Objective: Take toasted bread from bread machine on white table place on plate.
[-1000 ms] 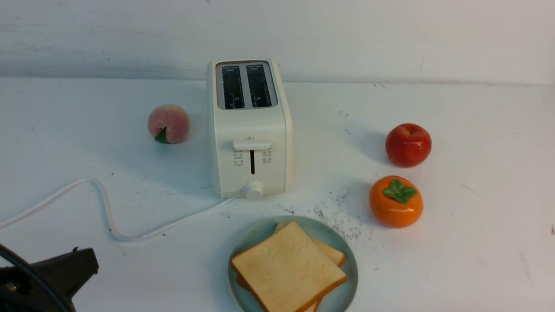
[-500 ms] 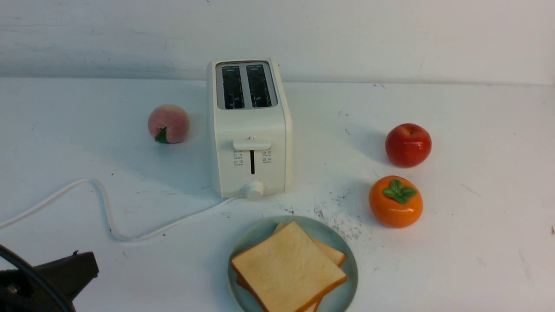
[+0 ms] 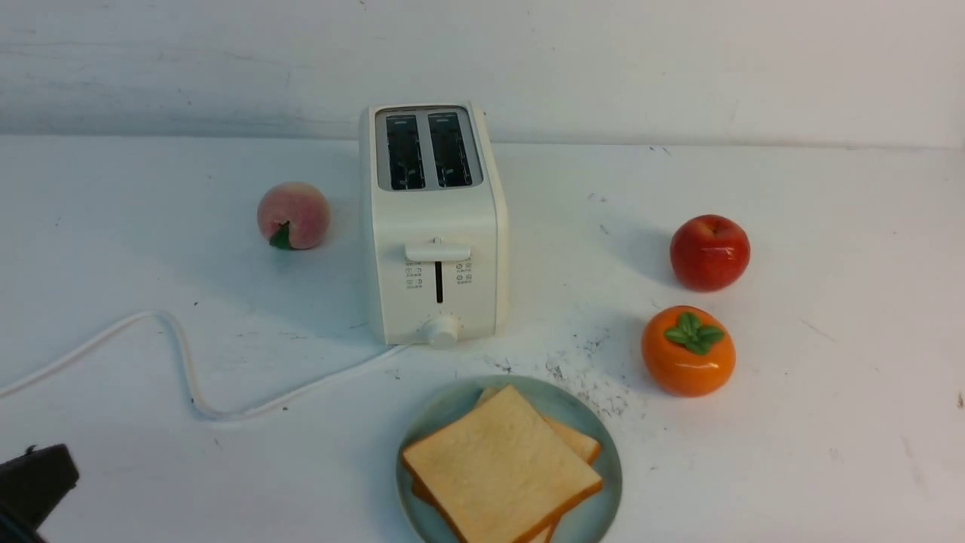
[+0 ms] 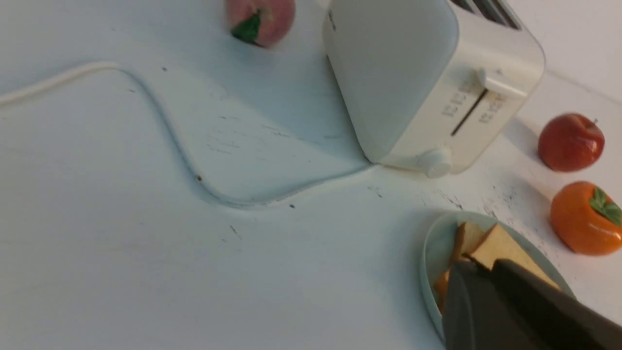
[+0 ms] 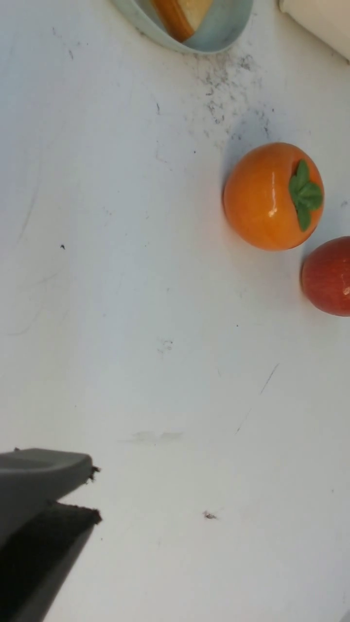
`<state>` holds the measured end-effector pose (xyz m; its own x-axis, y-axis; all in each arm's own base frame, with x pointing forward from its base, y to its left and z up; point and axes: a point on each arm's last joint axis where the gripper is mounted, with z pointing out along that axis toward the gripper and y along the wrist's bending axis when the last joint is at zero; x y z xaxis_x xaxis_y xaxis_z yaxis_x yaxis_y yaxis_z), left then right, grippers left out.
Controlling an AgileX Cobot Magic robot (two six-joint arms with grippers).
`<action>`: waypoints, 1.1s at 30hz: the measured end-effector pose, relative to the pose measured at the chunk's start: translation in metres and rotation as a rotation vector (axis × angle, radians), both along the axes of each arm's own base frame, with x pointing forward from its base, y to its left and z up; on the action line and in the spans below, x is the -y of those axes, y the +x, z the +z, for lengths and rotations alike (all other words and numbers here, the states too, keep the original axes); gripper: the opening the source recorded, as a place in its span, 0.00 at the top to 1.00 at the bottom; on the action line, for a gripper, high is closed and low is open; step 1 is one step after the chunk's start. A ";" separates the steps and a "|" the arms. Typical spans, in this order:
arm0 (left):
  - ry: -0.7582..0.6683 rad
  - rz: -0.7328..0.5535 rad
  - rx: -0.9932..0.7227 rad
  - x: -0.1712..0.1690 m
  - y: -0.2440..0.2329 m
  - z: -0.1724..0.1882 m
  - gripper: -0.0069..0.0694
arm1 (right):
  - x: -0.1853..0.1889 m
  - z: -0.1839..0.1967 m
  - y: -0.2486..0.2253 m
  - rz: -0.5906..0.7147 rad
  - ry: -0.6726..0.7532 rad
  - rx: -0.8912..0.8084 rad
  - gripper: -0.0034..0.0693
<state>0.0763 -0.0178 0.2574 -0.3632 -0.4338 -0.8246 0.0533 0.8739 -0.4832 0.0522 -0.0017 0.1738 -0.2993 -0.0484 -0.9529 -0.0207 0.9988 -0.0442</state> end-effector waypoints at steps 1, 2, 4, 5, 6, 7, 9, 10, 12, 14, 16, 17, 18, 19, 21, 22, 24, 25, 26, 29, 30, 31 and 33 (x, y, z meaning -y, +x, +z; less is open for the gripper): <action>0.000 0.006 -0.001 -0.001 -0.001 -0.003 0.86 | 0.000 0.000 0.000 0.000 0.000 0.000 0.80; -0.012 0.050 0.014 -0.005 -0.006 -0.013 0.86 | 0.000 0.000 0.000 0.000 0.000 0.000 0.80; -0.027 0.107 0.039 -0.010 -0.014 -0.030 0.86 | 0.000 0.000 0.000 0.000 0.000 0.000 0.80; -0.029 0.149 0.046 -0.013 -0.017 -0.043 0.86 | 0.000 0.000 0.000 0.000 0.000 0.000 0.79; -0.026 0.171 0.037 -0.014 -0.019 -0.055 0.86 | 0.000 0.000 0.000 0.000 0.000 0.000 0.79; -0.026 0.199 0.041 -0.016 -0.021 -0.066 0.86 | 0.000 0.000 0.000 0.000 0.000 0.000 0.79; -0.023 0.221 0.026 -0.017 -0.022 -0.077 0.86 | 0.000 0.000 0.000 0.000 0.000 0.000 0.79; -0.015 0.235 0.000 -0.018 -0.023 -0.084 0.85 | 0.000 0.000 0.000 0.000 0.000 0.000 0.79; 0.012 0.229 -0.004 -0.018 -0.024 -0.087 0.85 | 0.000 0.000 0.000 -0.001 0.000 -0.001 0.78; 0.033 0.216 -0.008 -0.018 -0.024 -0.087 0.85 | 0.000 0.000 0.000 -0.001 0.000 -0.001 0.78; 0.056 0.192 -0.008 -0.017 -0.024 -0.088 0.84 | 0.000 0.000 0.000 -0.001 0.000 -0.001 0.78; 0.067 0.177 -0.011 -0.016 -0.024 -0.088 0.84 | 0.000 0.000 0.000 -0.001 0.000 -0.001 0.78; 0.070 0.169 -0.012 -0.016 -0.024 -0.088 0.84 | 0.000 0.000 0.000 -0.001 0.000 -0.001 0.77; 0.073 0.163 -0.011 -0.016 -0.024 -0.088 0.84 | 0.000 0.000 0.000 -0.001 0.000 -0.001 0.77; 0.074 0.150 -0.011 -0.015 -0.024 -0.088 0.84 | 0.000 0.000 0.000 -0.001 0.000 -0.001 0.77; 0.075 0.144 -0.010 -0.015 -0.024 -0.088 0.84 | 0.000 0.000 0.000 -0.001 0.000 -0.001 0.77; 0.075 0.135 -0.010 -0.014 -0.024 -0.088 0.84 | 0.000 0.000 0.000 -0.001 0.000 -0.001 0.77; 0.075 0.121 -0.010 -0.014 -0.024 -0.088 0.84 | 0.000 0.000 0.000 -0.001 0.000 -0.001 0.77; 0.074 0.111 -0.009 -0.013 -0.024 -0.088 0.84 | 0.000 0.000 0.000 -0.001 0.000 -0.001 0.77; 0.074 0.089 -0.009 -0.012 -0.024 -0.089 0.84 | 0.000 0.000 0.000 -0.001 0.000 -0.001 0.77; 0.074 0.087 -0.009 -0.012 -0.024 -0.089 0.84 | 0.000 0.000 0.000 -0.001 -0.001 -0.001 0.76; 0.074 0.087 -0.009 -0.012 -0.024 -0.089 0.84 | 0.000 0.000 0.000 -0.001 -0.001 -0.001 0.76; 0.074 0.087 -0.009 -0.012 -0.024 -0.089 0.84 | 0.000 0.000 0.000 -0.001 -0.001 -0.001 0.76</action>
<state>0.0520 -0.0060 0.1688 -0.3341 -0.4017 -0.8526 -0.0283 0.9085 -0.4170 0.0521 -0.0018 0.1739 -0.3004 -0.0489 -0.9526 -0.0196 0.9988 -0.0451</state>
